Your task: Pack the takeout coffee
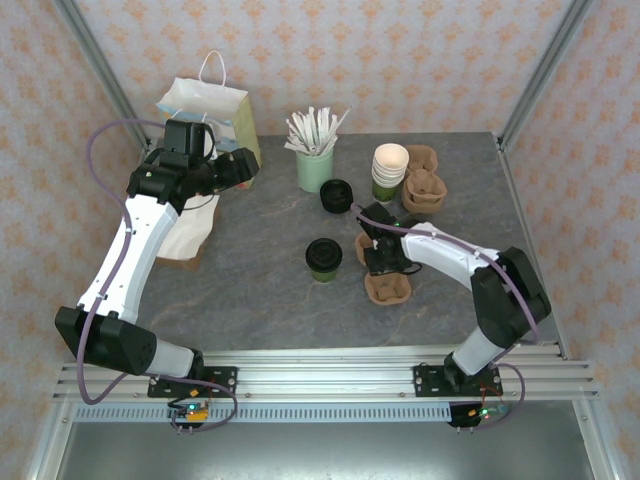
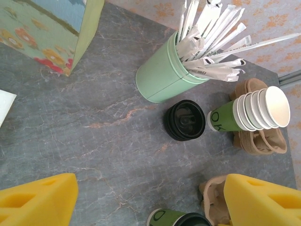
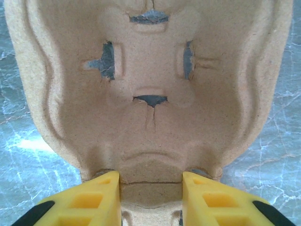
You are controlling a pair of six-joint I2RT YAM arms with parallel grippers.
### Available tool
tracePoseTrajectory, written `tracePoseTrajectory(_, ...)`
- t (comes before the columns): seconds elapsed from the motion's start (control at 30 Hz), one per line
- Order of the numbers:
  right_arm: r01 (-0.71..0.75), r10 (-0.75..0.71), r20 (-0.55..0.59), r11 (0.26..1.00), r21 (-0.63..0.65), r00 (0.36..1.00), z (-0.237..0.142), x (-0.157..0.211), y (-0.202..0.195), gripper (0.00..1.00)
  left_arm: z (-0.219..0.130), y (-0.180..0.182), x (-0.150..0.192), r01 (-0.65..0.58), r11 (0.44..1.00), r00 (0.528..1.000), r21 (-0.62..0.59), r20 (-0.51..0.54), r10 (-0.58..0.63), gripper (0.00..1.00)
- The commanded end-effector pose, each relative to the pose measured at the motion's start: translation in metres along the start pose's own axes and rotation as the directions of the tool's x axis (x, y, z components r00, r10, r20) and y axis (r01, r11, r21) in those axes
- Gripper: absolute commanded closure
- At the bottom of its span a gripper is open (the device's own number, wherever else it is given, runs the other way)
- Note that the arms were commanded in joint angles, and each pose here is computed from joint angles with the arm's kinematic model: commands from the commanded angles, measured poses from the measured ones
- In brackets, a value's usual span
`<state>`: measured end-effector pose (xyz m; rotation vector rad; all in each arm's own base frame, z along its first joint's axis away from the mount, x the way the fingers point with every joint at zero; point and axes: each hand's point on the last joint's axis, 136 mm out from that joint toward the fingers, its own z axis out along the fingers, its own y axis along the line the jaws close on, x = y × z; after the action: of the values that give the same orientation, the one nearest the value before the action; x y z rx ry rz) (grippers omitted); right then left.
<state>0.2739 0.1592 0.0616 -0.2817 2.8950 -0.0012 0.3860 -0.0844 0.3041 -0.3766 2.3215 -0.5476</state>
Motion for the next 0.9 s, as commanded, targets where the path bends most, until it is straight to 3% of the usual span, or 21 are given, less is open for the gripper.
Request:
tracePoseTrajectory(0.0, -0.024, 0.024, 0.058, 1.000, 0.005, 0.998, -0.027, -0.008, -0.007, 0.67, -0.012, 0.003, -0.004, -0.024, 0.999, 0.999, -0.028, 0.027, 0.025, 0.18)
tracePoseTrajectory(0.2, -0.038, 0.040, 0.123, 0.999, -0.020, 0.992, -0.056, -0.016, -0.007, 0.68, -0.019, 0.014, -0.014, -0.012, 0.997, 0.998, -0.071, 0.063, 0.016, 0.18)
tracePoseTrajectory(0.47, -0.046, 0.089, 0.273, 0.986, -0.159, 0.958, -0.105, -0.041, 0.008, 0.69, -0.038, 0.069, -0.064, 0.149, 0.975, 0.977, -0.164, 0.178, -0.120, 0.17)
tracePoseTrajectory(0.7, -0.030, 0.099, 0.336, 0.978, -0.205, 0.937, -0.127, -0.050, 0.013, 0.69, -0.014, 0.085, -0.121, 0.270, 0.948, 0.944, -0.170, 0.242, -0.225, 0.17)
tracePoseTrajectory(0.87, -0.020, 0.089, 0.341, 0.979, -0.201, 0.936, -0.129, -0.050, 0.012, 0.69, 0.014, 0.104, -0.153, 0.305, 0.916, 0.937, -0.258, 0.252, -0.241, 0.17)
